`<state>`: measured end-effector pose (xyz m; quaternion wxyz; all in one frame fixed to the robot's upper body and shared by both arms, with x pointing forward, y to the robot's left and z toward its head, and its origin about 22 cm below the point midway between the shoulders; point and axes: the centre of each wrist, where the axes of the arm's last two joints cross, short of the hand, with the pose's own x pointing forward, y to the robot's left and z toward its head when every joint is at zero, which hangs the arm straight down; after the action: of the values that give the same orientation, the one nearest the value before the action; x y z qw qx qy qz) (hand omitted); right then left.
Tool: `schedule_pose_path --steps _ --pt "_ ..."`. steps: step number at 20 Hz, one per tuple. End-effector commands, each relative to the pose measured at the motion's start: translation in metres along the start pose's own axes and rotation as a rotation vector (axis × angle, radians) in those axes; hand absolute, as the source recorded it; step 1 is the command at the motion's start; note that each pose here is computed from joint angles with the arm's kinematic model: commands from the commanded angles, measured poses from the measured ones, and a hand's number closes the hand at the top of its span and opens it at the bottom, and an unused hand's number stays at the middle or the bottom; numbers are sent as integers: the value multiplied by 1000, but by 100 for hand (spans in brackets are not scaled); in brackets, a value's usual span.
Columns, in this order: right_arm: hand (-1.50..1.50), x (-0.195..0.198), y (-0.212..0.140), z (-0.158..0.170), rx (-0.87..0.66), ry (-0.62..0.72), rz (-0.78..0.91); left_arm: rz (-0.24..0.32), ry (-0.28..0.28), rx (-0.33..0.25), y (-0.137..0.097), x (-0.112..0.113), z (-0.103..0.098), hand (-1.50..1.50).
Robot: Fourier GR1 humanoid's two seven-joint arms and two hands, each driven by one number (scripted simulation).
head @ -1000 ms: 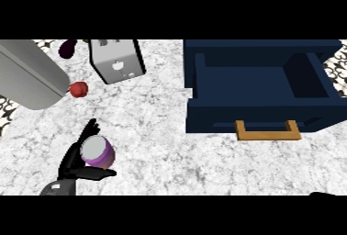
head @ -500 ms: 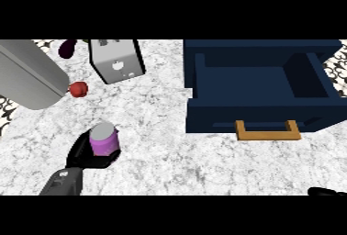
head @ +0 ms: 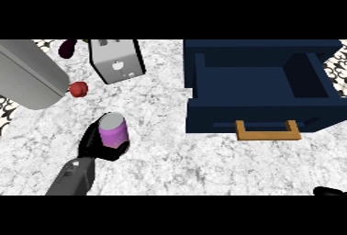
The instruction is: Pick up the can, place it into the drawer and close the drawer
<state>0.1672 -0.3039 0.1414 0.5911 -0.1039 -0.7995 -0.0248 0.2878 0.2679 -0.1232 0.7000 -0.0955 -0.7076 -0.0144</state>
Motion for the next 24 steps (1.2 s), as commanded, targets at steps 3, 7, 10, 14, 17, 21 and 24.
schedule_pose_path --steps 3,7,10,14,17,21,24 --pt "-150 -1 5 6 -6 -3 4 18 -52 180 -54 23 -59 150" --pt "-150 10 4 0 -12 -14 6 15 -56 128 -65 53 -80 150" --pt "-150 6 -11 5 -36 -22 43 -36 -48 87 -77 69 -89 150" --pt "-150 9 -4 -3 -25 -23 39 -53 -114 35 -93 113 -112 150" --pt "-150 -1 1 -4 -18 3 29 -73 -100 12 -125 146 -128 150" --pt "-150 5 4 -1 -24 1 40 -69 -111 -11 -150 196 -141 150" --pt "-150 0 0 -13 -25 -18 34 -45 -115 -29 -180 222 -147 150"
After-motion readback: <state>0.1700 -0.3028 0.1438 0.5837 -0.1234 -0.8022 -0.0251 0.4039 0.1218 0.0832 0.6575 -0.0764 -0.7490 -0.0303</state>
